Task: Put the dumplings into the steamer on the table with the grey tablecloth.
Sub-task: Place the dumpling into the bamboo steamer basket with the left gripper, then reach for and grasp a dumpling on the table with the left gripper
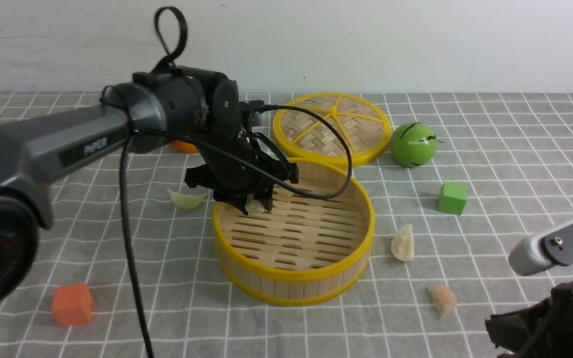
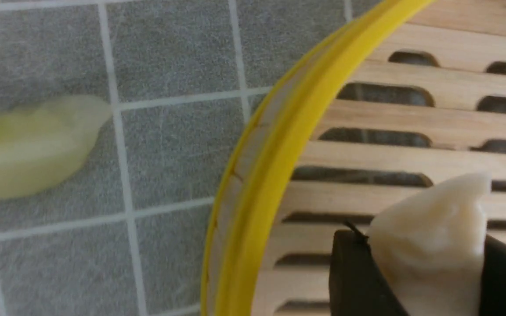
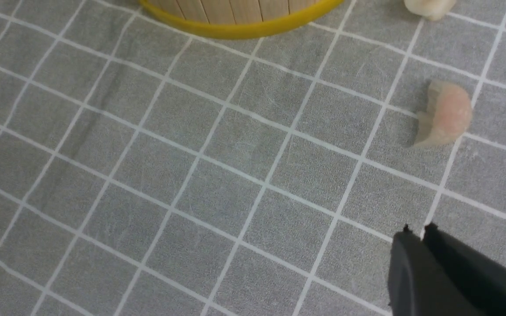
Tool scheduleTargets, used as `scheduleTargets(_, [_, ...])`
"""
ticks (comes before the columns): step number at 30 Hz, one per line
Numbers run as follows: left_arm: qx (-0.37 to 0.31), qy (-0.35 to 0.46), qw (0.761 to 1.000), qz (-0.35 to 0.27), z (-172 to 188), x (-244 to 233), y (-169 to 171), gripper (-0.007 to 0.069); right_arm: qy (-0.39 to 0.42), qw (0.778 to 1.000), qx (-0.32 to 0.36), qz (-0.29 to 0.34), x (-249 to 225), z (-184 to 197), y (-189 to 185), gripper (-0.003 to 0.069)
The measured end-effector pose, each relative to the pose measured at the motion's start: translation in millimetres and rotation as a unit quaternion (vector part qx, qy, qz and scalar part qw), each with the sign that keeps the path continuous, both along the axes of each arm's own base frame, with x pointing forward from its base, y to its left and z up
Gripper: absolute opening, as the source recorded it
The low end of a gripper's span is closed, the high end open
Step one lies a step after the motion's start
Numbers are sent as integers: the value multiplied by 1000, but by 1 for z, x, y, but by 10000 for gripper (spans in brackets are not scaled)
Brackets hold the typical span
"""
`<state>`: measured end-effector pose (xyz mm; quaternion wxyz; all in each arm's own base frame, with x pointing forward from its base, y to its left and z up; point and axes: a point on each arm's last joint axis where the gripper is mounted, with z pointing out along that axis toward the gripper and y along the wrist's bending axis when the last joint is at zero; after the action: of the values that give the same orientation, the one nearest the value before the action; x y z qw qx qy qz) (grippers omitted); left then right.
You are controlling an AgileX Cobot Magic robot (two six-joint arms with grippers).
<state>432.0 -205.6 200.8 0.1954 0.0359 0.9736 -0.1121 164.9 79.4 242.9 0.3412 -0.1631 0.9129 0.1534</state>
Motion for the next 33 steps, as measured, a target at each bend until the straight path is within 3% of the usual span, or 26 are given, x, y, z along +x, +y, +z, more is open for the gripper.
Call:
scheduleTargets(6, [6,29,1000,6,6,13,-7,350,0,1000,-1,1,0,0,0,33])
scheduleTargets(11, [29,20,999,4,54,15,-3,453,-2,1000,-1,1,0,0,0,33])
scheduleTargets(17, [91,-47,994,27,92,23,22,468,-6,1000,-1,0,1,1,0,34])
scheduleTargets(27, [44,77,986,144,37,42,107,468,-7,1000,-2,0,1,1,0,42])
scheduleTargets(33, [33,109,978,172,-1,52,114,468,-8,1000,-2,0,1,1,0,42])
